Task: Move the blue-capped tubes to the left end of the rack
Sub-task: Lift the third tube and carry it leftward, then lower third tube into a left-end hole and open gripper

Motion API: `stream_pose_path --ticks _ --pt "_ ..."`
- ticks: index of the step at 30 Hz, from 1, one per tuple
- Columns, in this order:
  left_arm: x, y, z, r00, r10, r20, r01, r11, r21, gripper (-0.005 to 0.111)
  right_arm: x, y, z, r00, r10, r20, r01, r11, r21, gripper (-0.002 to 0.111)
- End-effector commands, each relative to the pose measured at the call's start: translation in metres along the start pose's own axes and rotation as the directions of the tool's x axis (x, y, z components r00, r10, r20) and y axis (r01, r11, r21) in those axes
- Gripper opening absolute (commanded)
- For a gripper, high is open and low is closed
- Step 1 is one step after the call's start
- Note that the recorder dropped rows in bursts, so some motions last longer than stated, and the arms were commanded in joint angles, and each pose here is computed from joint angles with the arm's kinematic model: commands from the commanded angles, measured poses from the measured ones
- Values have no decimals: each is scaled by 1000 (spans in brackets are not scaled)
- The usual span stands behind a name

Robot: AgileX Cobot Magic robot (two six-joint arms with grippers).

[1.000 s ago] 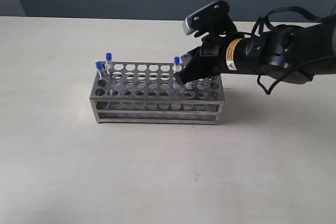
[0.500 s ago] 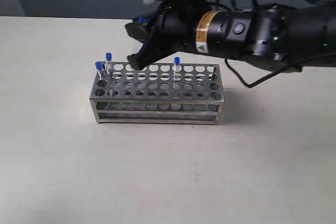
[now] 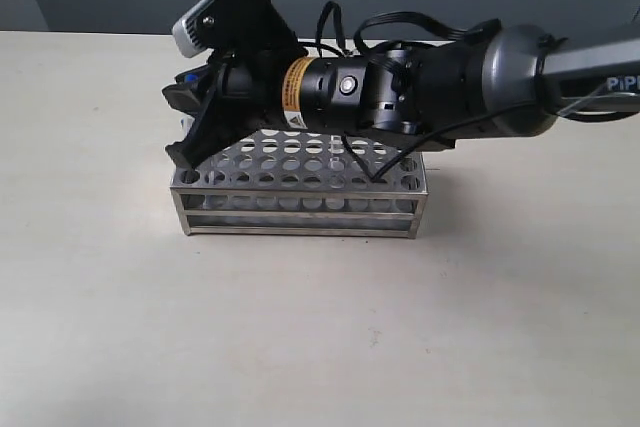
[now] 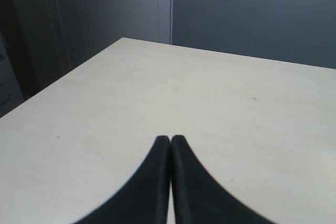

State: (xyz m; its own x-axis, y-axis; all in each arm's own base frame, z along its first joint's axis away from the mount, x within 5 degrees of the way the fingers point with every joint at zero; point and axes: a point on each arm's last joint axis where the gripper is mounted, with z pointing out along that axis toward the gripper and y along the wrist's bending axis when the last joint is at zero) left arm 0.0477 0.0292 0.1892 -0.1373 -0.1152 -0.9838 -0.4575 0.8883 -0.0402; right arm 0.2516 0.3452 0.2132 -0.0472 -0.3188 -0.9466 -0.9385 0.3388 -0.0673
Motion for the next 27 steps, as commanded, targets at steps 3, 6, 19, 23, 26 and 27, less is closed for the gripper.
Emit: stream_pose_path --ticks 3,6,19,23,26,27 --pt "-1 0 0 1000 0 5 0 1000 -2 1 4 8 5 999 -47 -25 46 998 -31 0" --pt "-1 0 0 1000 0 5 0 1000 -2 1 9 9 8 998 -48 -41 47 998 -32 0" --pt "-1 0 0 1000 0 5 0 1000 -2 1 17 1 21 993 -63 -103 64 998 4 0" --pt "-1 0 0 1000 0 5 0 1000 -2 1 14 -8 22 983 -72 -168 85 994 73 0" --pt "-1 0 0 1000 0 5 0 1000 -2 1 13 -9 22 979 -91 -180 106 991 78 0" --pt "-1 0 0 1000 0 5 0 1000 -2 1 13 -9 22 979 -91 -180 106 991 78 0"
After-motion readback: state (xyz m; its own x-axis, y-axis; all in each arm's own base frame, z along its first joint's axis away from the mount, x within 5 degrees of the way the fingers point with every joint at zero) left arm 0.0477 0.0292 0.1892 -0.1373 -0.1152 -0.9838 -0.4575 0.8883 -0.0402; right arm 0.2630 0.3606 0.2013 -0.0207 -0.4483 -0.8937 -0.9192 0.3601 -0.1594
